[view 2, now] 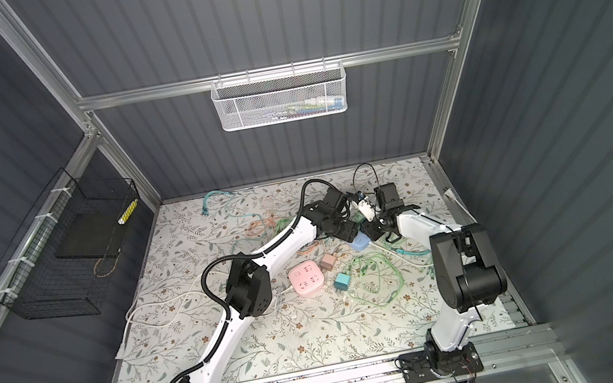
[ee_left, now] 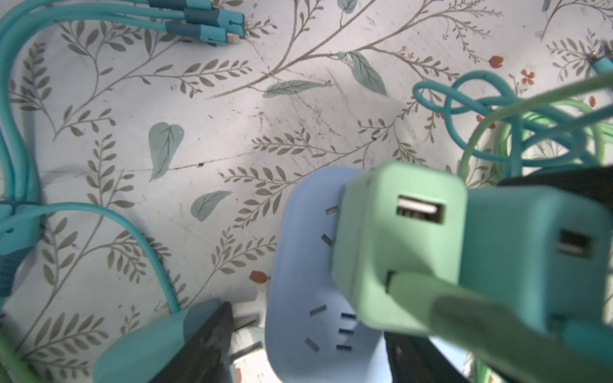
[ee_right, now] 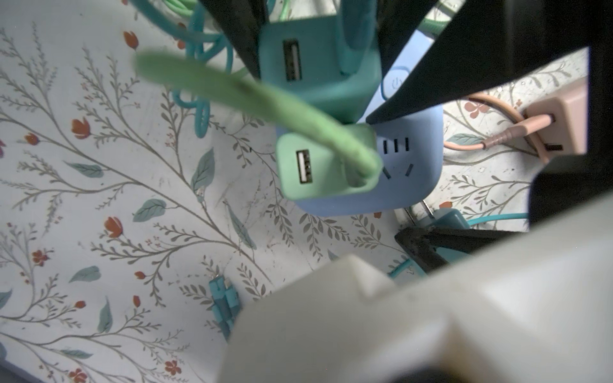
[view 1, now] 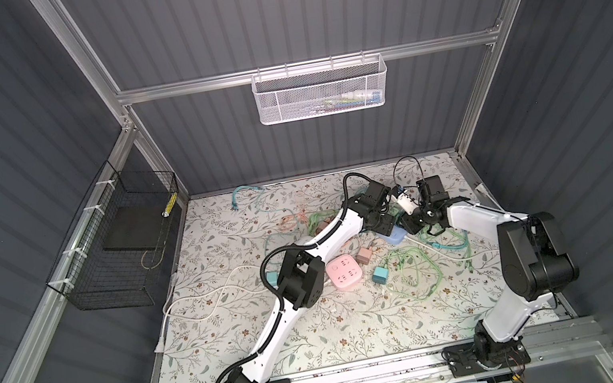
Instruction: Pull the plug off the socket
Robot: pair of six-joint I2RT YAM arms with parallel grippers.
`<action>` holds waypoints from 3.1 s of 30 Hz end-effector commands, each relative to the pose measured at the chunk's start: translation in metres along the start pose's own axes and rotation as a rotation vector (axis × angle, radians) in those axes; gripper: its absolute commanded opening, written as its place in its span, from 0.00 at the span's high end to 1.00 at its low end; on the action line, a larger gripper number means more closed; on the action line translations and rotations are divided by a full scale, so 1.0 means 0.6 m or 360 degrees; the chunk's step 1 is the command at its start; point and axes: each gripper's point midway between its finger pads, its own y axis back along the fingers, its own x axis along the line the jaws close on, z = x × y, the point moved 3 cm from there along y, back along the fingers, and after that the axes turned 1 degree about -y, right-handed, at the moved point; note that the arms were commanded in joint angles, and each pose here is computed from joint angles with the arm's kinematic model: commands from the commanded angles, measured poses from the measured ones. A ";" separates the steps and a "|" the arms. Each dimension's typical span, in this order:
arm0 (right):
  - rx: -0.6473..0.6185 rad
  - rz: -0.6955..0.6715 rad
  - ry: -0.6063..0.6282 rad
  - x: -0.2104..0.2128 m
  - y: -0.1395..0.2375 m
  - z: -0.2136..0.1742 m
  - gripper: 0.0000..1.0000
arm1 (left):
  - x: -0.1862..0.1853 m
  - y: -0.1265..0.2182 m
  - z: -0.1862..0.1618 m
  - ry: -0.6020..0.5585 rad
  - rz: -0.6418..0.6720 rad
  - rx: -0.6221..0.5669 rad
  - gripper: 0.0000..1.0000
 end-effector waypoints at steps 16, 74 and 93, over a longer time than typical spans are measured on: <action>-0.0048 0.0013 -0.0109 0.015 0.042 0.019 0.77 | 0.018 -0.063 -0.093 0.0122 0.0000 0.0298 0.28; -0.0146 -0.0097 -0.1394 -0.106 0.114 -0.141 0.65 | -0.013 0.052 0.002 0.0193 -0.0225 -0.0218 0.03; 0.0023 -0.0004 -0.1477 -0.110 0.077 -0.152 0.52 | -0.009 0.061 -0.003 0.0168 -0.0203 -0.0253 0.03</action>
